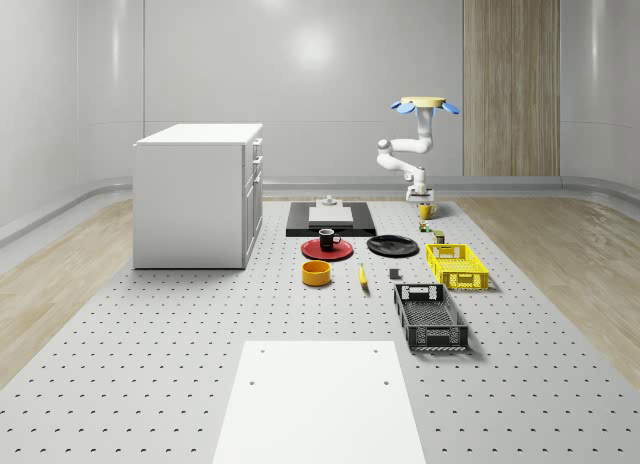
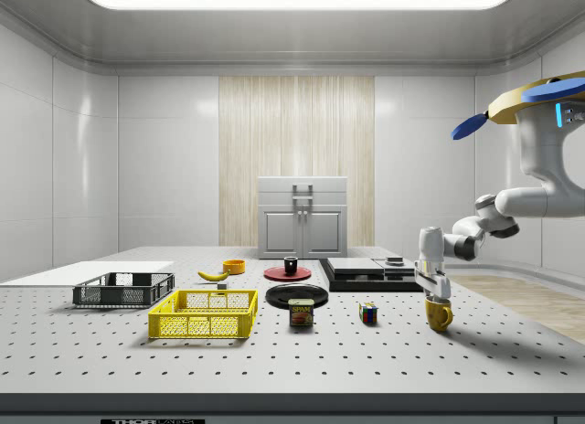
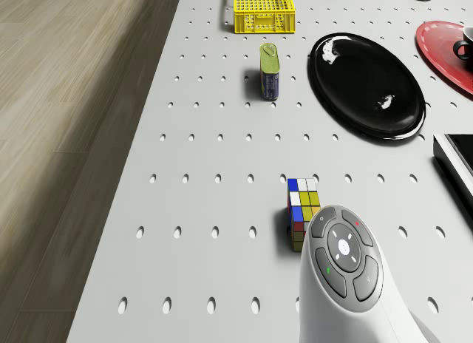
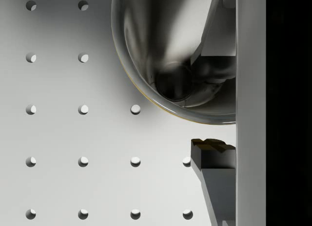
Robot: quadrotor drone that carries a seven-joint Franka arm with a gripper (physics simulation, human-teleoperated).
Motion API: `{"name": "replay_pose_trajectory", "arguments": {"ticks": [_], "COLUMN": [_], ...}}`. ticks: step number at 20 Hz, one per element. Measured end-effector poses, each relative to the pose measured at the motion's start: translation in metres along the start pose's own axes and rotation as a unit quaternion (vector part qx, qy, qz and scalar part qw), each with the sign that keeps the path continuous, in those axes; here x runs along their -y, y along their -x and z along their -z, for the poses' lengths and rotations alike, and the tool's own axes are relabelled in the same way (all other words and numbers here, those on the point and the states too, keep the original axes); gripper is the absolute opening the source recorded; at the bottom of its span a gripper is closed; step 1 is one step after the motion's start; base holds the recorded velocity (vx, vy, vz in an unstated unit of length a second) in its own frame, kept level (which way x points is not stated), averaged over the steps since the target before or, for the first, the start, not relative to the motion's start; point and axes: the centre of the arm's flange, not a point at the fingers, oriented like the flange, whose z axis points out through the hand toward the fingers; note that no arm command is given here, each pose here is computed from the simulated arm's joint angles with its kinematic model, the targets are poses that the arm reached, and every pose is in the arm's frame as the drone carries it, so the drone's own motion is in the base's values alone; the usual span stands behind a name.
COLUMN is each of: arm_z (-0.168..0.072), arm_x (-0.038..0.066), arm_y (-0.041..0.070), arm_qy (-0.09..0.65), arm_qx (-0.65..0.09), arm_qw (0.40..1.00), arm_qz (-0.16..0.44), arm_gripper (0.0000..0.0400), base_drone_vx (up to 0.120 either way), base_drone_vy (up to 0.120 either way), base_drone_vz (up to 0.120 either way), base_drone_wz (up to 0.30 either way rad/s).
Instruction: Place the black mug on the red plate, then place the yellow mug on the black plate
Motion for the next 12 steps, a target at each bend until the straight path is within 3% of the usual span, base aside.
{"name": "replay_pose_trajectory", "arguments": {"ticks": [10,12], "arm_z": [0.008,0.015], "arm_x": [0.0,0.0], "arm_y": [0.0,0.0], "arm_qy": [0.0,0.0], "arm_qx": [0.0,0.0], "arm_qw": [1.0,1.0], "arm_qz": [0.0,0.0], "arm_gripper": [0.0113,0.0112], "base_drone_vx": [0.0,0.0], "base_drone_vy": [0.0,0.0], "base_drone_vz": [0.0,0.08], "base_drone_wz": [0.0,0.0]}}
